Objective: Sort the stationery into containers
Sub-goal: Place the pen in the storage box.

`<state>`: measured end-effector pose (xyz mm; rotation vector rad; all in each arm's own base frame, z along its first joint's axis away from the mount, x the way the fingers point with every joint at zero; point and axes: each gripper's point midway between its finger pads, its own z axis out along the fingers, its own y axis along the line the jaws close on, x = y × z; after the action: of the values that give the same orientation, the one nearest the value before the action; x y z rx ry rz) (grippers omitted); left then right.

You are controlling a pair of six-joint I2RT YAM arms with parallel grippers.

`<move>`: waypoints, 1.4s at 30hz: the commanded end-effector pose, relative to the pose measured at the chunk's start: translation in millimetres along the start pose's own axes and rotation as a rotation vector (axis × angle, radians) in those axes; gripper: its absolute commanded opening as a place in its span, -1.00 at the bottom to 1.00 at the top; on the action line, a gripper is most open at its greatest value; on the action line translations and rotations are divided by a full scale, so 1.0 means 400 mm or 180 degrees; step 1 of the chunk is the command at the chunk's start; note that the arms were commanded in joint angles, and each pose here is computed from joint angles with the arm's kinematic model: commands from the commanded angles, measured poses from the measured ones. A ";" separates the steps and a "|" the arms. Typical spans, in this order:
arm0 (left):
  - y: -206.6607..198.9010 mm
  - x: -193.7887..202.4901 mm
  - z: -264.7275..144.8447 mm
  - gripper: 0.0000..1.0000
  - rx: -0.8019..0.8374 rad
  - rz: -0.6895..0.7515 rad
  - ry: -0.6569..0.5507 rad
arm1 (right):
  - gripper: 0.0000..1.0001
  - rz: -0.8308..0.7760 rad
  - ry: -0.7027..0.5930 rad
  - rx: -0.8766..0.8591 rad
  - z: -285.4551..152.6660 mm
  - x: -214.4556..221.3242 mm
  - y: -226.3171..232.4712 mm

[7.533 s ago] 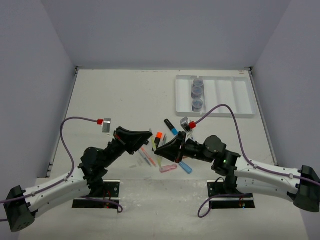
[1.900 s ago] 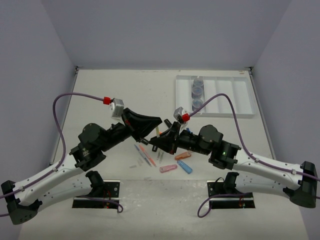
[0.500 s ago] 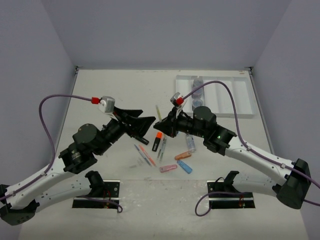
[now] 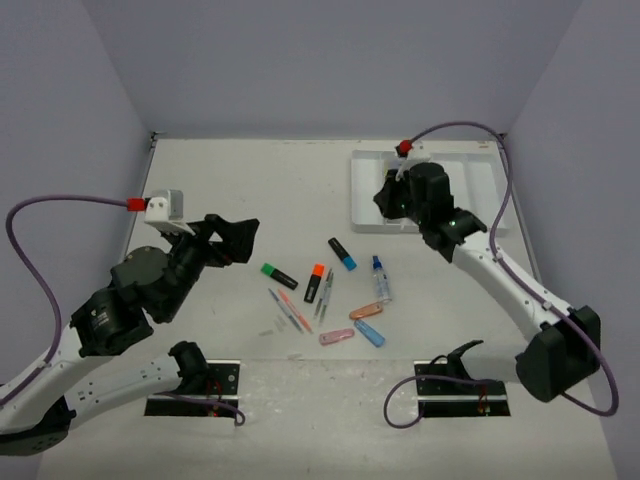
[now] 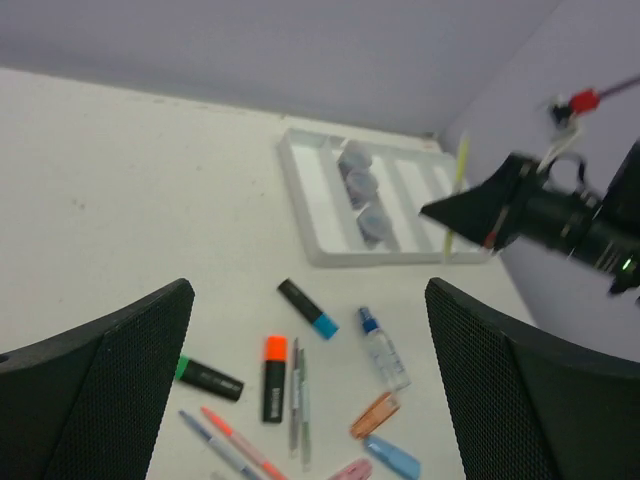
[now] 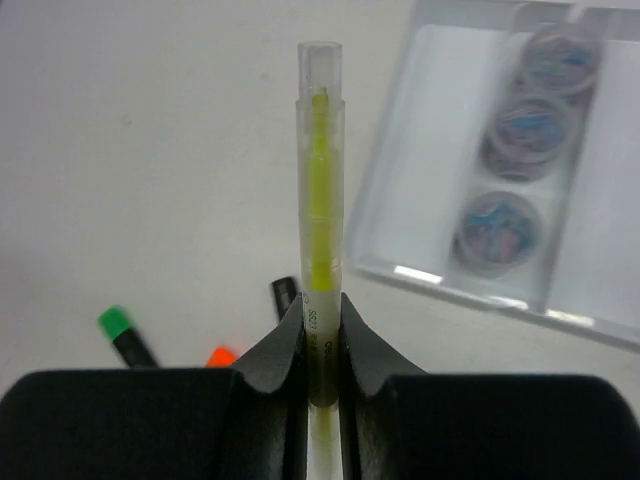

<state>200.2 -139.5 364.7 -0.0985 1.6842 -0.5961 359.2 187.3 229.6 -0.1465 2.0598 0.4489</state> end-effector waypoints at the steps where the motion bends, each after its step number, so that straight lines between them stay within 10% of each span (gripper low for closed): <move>1: 0.114 0.131 -0.015 1.00 -0.0437 0.0481 0.0453 | -1.00 -0.0048 0.0545 0.1251 0.037 -0.013 -0.253; 16: 0.155 0.230 -0.007 0.99 -0.0478 0.0758 0.0699 | -0.99 -0.0148 0.1354 0.1839 0.278 0.044 -0.549; 26: 0.145 0.221 -0.017 1.00 -0.0347 0.0694 0.0638 | -0.22 -0.0120 0.1501 0.1918 0.306 0.074 -0.578; 38: 0.202 0.198 -0.026 1.00 -0.0782 0.0621 0.0501 | -0.23 -0.0046 0.0706 0.1195 0.068 -0.064 -0.228; 42: 0.244 0.176 -0.044 1.00 -0.1098 0.0476 0.0370 | 0.26 -0.0088 0.0537 0.0569 -0.003 0.039 -0.025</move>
<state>192.1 -104.0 253.9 -0.0337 1.9099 -0.2844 405.1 110.9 205.8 -0.0277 2.3357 -0.0011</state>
